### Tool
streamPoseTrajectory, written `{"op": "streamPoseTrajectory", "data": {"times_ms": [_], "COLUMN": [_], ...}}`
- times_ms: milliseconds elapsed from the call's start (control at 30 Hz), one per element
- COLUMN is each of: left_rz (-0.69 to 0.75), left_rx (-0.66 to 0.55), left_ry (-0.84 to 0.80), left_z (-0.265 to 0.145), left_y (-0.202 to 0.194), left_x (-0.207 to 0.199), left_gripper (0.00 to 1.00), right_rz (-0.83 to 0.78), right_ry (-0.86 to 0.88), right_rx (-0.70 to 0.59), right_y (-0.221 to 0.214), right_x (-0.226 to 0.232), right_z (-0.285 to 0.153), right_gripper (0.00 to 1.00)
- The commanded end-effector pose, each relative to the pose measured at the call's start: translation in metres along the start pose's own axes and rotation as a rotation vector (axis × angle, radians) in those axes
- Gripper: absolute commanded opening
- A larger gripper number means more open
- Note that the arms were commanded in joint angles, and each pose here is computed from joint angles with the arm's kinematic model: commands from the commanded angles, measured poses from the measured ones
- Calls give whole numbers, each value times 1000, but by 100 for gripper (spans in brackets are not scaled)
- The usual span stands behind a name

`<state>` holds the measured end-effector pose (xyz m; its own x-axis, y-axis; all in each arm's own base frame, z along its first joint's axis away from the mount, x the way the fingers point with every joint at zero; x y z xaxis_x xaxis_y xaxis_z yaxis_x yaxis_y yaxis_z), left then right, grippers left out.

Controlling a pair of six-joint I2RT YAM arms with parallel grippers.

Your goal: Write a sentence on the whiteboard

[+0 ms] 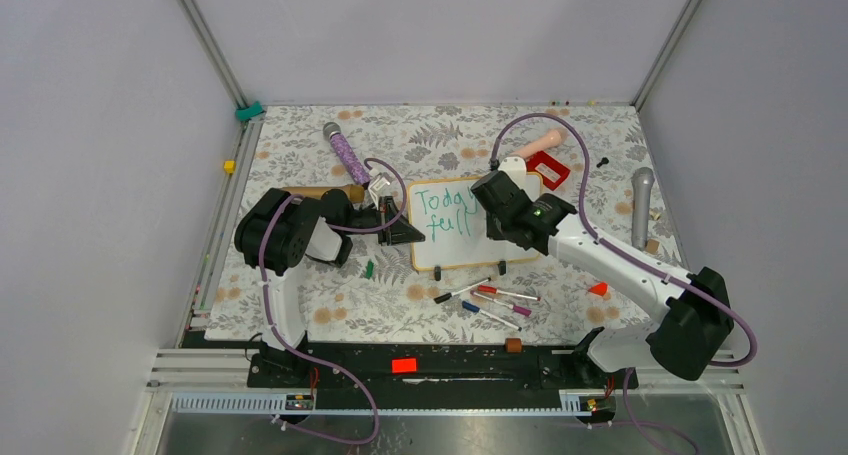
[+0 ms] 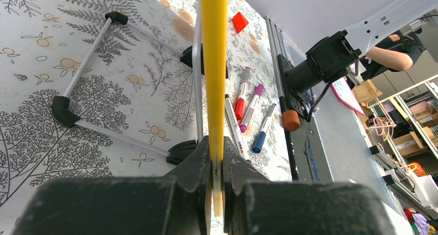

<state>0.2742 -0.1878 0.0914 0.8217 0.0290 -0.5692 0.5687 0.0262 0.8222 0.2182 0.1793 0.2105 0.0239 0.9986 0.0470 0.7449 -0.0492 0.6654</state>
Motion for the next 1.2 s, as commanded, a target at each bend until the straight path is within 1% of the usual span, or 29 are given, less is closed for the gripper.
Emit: {"op": "streamPoseTrajectory", "data": {"times_ms": [0,333,567,800,1167], "left_rz": [137,140,138,138,138], "left_rx": [4,3,2,2,2], "left_ry": [-70,-71,-70,-69,-69], "left_z": [2,2,2,1,1], "left_y": [14,15,14,14,15], "left_x": [-10,-10,-10,-10,-10], "left_gripper": [0,0,0,0,0], "right_rz": [42,56,65,55,39], "right_ry": [14,90,96,41,-38], "right_rx": [-92,-64,-31,17,-35], "right_y": [26,21,10,-1,9], "right_x": [7,13,12,4,-3], "right_z": [-2,-1,2,5,3], "right_gripper": [0,0,0,0,0]}}
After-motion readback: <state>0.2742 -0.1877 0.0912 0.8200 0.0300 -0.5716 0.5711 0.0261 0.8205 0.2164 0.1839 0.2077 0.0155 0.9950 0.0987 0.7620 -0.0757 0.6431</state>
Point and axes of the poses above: each gripper's point midway between its finger pads, its own z axis out along the fingers, its own x axis along the line the jaws close on, y = z × x, the point moved 8 cm from there along -z, back along the fingers, and after that the axes turned 5 degrees about z, right-handed, at the moved point
